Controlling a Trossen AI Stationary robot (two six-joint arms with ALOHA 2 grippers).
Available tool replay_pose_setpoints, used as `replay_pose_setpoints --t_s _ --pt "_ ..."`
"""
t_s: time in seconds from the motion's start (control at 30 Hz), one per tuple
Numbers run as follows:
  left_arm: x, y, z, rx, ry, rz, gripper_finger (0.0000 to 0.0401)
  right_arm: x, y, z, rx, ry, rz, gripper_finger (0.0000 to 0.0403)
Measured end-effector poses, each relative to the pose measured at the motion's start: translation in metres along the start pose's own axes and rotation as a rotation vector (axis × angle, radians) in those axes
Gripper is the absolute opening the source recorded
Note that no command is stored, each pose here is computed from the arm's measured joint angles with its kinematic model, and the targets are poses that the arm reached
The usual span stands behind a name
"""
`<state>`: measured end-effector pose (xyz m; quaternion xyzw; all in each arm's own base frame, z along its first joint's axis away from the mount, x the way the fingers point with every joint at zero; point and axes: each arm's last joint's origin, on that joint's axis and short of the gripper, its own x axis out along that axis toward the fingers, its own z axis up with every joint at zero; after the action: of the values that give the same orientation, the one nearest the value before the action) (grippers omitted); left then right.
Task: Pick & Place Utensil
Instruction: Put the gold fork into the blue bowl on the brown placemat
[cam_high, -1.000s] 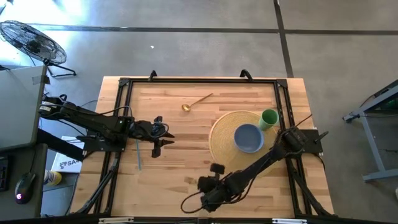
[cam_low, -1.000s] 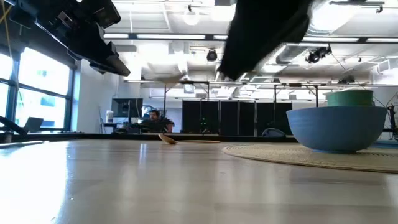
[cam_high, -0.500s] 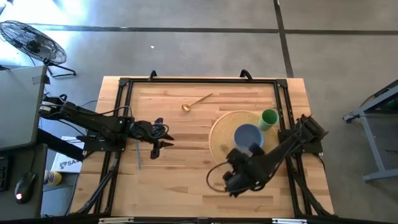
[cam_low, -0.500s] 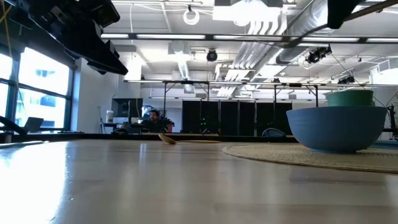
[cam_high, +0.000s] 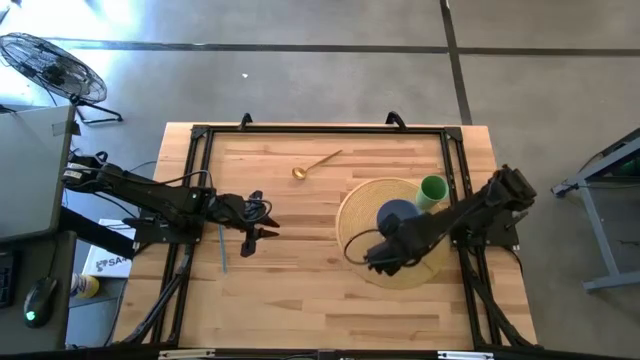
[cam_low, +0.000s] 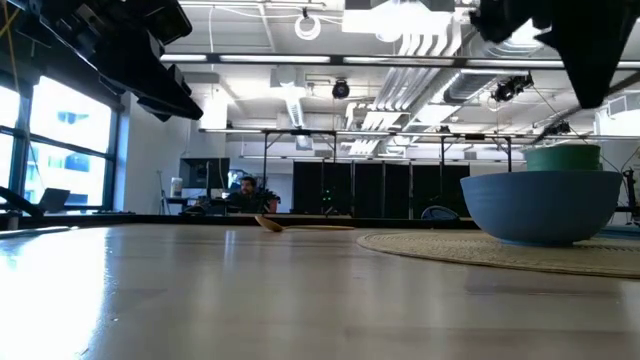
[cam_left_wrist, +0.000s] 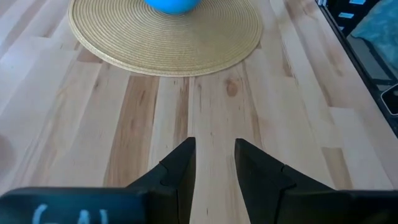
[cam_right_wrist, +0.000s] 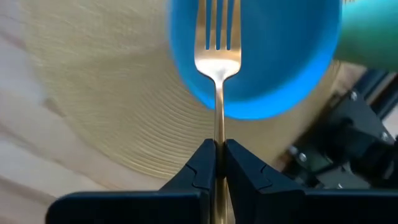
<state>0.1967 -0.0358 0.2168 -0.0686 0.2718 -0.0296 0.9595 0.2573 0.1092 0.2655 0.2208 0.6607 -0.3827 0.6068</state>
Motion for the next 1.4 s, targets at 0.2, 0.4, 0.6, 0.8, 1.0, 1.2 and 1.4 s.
replay_pose_setpoints --t_s 0.2,0.4,0.6,0.8,1.0,1.2,1.4 --pt "0.0 0.0 0.001 -0.001 -0.008 -0.001 0.0108 0.023 -0.023 0.023 0.037 0.126 0.013 0.0019" --pt "0.0 0.0 0.001 -0.001 -0.009 -0.001 0.0108 0.049 -0.03 0.045 0.014 0.182 0.076 0.0019" --pt "0.0 0.0 -0.001 0.001 0.011 0.004 0.0108 0.065 -0.039 0.053 0.022 0.218 0.061 0.0022" --pt "0.0 0.001 -0.003 0.001 0.026 0.01 0.0108 0.075 -0.038 0.054 0.0 0.226 0.085 0.0023" --pt "0.0 0.001 -0.003 -0.022 0.026 0.01 0.0108 0.088 -0.04 0.05 0.017 0.238 0.071 0.0023" --pt "0.0 0.001 -0.003 -0.024 0.026 0.01 0.0108 0.091 -0.039 0.051 0.026 0.218 0.069 0.0024" --pt "0.0 0.001 -0.003 -0.024 0.026 0.01 0.0108 0.091 -0.037 0.053 0.026 0.18 0.085 0.0039"
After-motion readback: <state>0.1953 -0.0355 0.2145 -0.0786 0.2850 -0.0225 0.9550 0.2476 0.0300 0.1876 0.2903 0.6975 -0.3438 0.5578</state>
